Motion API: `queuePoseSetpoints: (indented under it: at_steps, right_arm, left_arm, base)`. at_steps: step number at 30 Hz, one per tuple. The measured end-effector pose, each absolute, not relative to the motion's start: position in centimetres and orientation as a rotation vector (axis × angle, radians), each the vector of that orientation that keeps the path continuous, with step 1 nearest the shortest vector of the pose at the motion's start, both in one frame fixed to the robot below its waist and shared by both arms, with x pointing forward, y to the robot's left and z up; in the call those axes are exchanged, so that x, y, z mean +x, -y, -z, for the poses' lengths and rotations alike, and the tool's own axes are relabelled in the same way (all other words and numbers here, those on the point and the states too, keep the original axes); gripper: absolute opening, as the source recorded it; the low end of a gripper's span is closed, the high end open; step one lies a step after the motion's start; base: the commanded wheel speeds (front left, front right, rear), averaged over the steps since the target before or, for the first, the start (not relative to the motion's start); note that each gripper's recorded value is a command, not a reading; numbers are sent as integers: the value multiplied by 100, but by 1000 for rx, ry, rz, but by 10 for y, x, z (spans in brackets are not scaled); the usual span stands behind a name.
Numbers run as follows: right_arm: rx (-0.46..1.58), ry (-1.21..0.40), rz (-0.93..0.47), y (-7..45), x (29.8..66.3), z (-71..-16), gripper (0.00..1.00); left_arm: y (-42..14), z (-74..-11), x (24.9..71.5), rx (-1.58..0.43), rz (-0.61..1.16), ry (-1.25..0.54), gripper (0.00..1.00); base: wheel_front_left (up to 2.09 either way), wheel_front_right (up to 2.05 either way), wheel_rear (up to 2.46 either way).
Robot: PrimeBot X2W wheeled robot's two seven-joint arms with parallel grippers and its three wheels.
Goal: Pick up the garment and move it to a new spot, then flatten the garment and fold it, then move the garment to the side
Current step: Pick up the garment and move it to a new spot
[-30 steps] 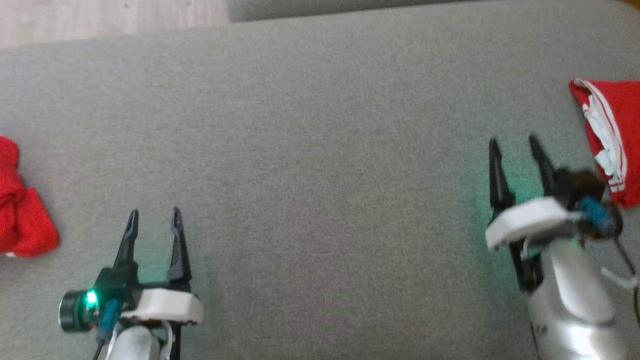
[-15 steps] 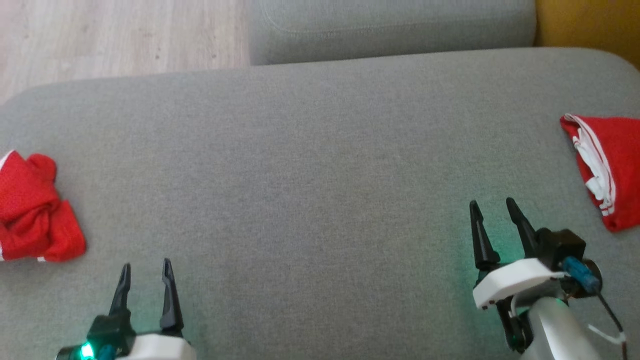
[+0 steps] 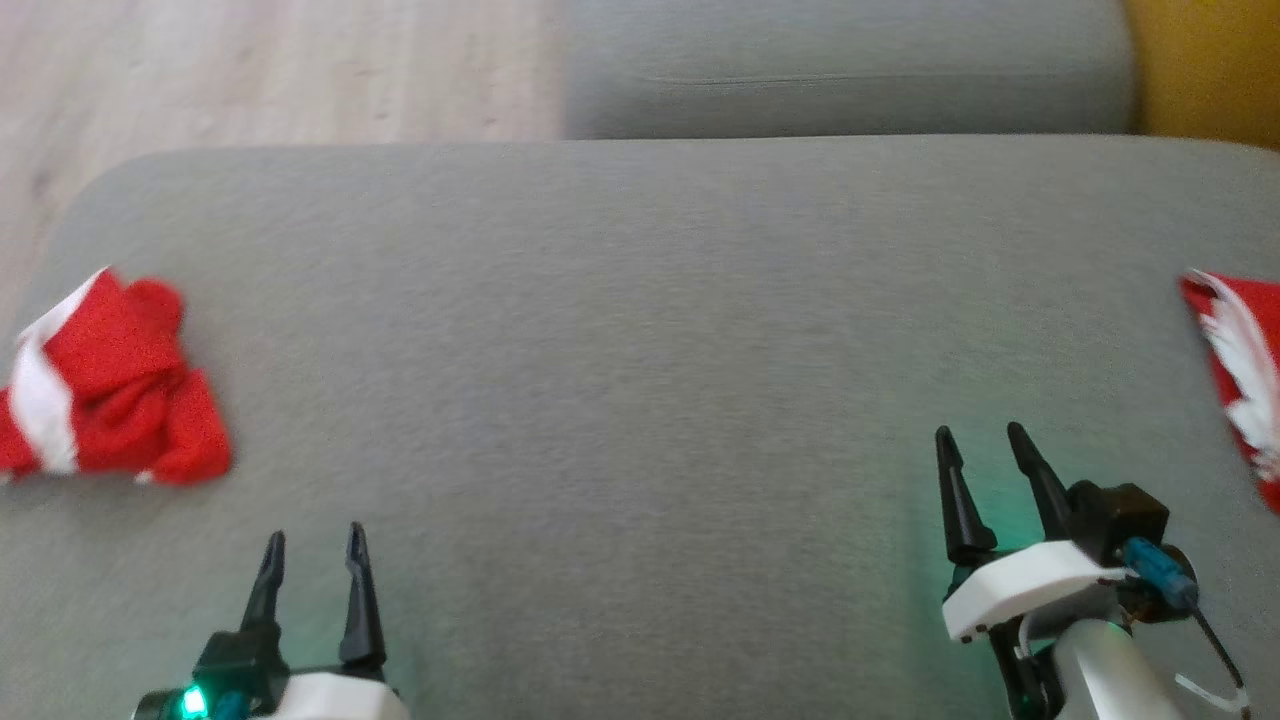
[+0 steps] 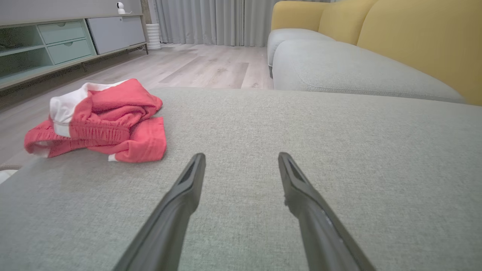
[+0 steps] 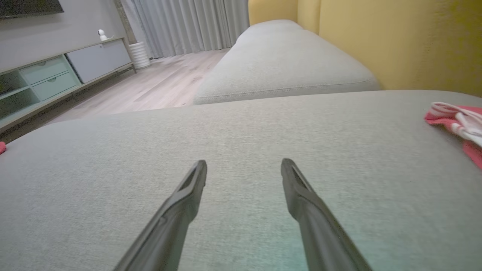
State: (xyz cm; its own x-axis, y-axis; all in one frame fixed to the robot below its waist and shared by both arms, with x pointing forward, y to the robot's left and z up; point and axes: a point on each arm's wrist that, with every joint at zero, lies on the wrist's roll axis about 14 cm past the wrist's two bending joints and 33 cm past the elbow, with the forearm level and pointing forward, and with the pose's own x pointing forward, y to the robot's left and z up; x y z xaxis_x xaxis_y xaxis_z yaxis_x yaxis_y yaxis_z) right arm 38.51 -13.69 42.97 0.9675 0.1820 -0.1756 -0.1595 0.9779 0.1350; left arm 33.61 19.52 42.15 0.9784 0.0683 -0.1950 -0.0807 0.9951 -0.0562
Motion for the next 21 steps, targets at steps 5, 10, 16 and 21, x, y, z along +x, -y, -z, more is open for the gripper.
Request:
queuePoseSetpoints:
  at_steps: [5,10,16,21]
  right_arm:
    - [124,-208,-288,96,395,-425,100]
    - [126,-225,-424,48,398,-422,100]
    - [123,-256,-601,-12,394,-416,100]
    - [117,-273,-692,-42,387,-412,100]
  left_arm:
    - [-216,-422,321,-84,-153,-194,100]
    - [-246,-414,293,-90,-265,-219,100]
    - [-289,-405,239,-111,-458,-252,100]
    - [-305,-395,208,-153,-559,-279,100]
  base:
    - [0,0,0]
    - [0,0,0]
    - [0,0,0]
    - [0,0,0]
